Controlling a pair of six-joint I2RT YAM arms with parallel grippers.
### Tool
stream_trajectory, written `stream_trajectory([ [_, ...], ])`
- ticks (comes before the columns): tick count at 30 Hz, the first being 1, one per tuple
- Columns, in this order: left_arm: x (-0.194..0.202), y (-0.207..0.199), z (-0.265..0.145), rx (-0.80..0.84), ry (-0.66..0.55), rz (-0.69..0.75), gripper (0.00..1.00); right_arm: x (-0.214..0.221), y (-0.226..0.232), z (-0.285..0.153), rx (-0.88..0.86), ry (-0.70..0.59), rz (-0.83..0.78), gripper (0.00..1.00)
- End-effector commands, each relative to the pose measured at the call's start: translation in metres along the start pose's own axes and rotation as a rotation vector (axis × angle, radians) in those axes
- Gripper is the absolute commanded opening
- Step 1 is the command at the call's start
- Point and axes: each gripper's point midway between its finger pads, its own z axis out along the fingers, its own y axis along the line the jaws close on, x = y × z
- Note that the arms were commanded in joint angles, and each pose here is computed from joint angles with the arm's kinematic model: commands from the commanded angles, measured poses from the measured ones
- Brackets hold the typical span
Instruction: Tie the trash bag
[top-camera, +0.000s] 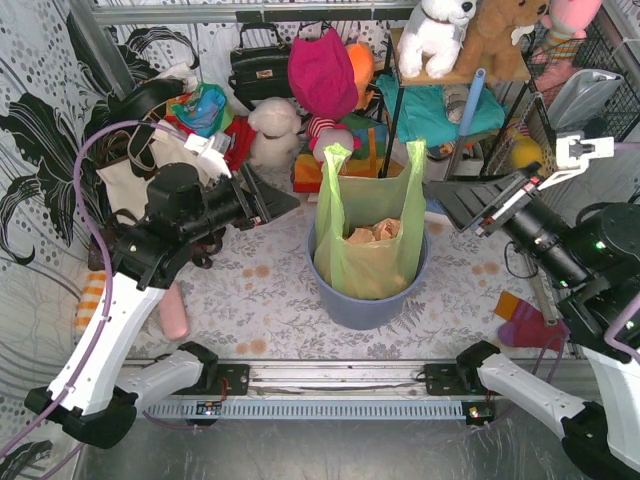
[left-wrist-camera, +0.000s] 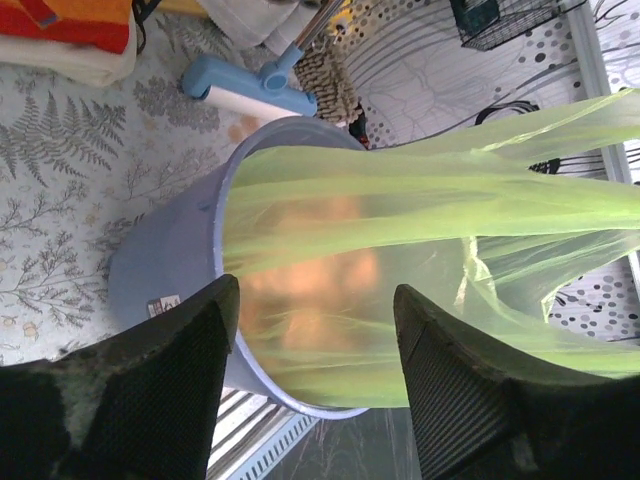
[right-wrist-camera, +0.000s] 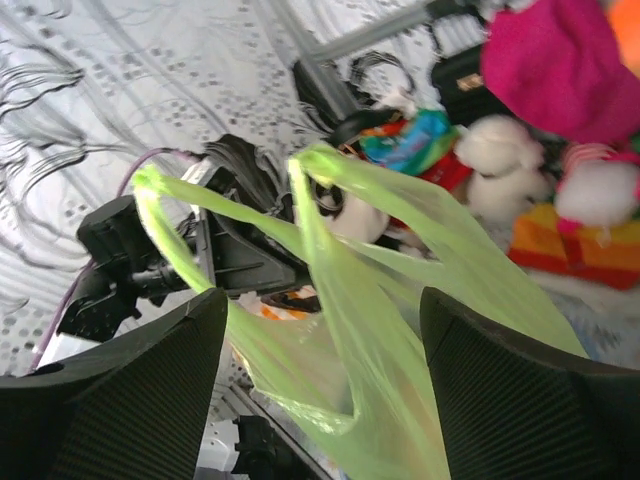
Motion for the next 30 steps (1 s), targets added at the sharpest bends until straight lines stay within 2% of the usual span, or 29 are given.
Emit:
stream_trajectory([
  [1, 0.012, 0.006, 0.003, 0.008, 0.045, 0.002, 0.69, 0.008, -0.047, -0.034, 0.32, 0.036, 0.059, 0.74],
  [4, 0.021, 0.014, 0.008, -0.014, 0.067, -0.006, 0.67, 0.02, -0.075, -0.052, 0.492, 0.09, 0.053, 0.67],
  [8, 0.041, 0.03, 0.015, -0.078, 0.132, 0.002, 0.62, 0.052, -0.116, -0.071, 0.713, 0.233, 0.026, 0.61],
  [12, 0.056, 0.042, 0.02, -0.162, 0.169, 0.025, 0.58, 0.093, -0.148, -0.082, 0.834, 0.363, 0.016, 0.57],
  [19, 0.08, 0.062, 0.026, -0.271, 0.243, 0.048, 0.52, 0.146, -0.163, -0.071, 0.794, 0.504, 0.061, 0.52],
  [25, 0.093, 0.057, 0.036, -0.235, 0.276, 0.043, 0.48, 0.168, -0.174, -0.065, 0.795, 0.562, 0.062, 0.48],
  [30, 0.099, 0.058, 0.04, -0.234, 0.299, 0.047, 0.37, 0.177, -0.176, -0.059, 0.775, 0.578, 0.073, 0.41],
])
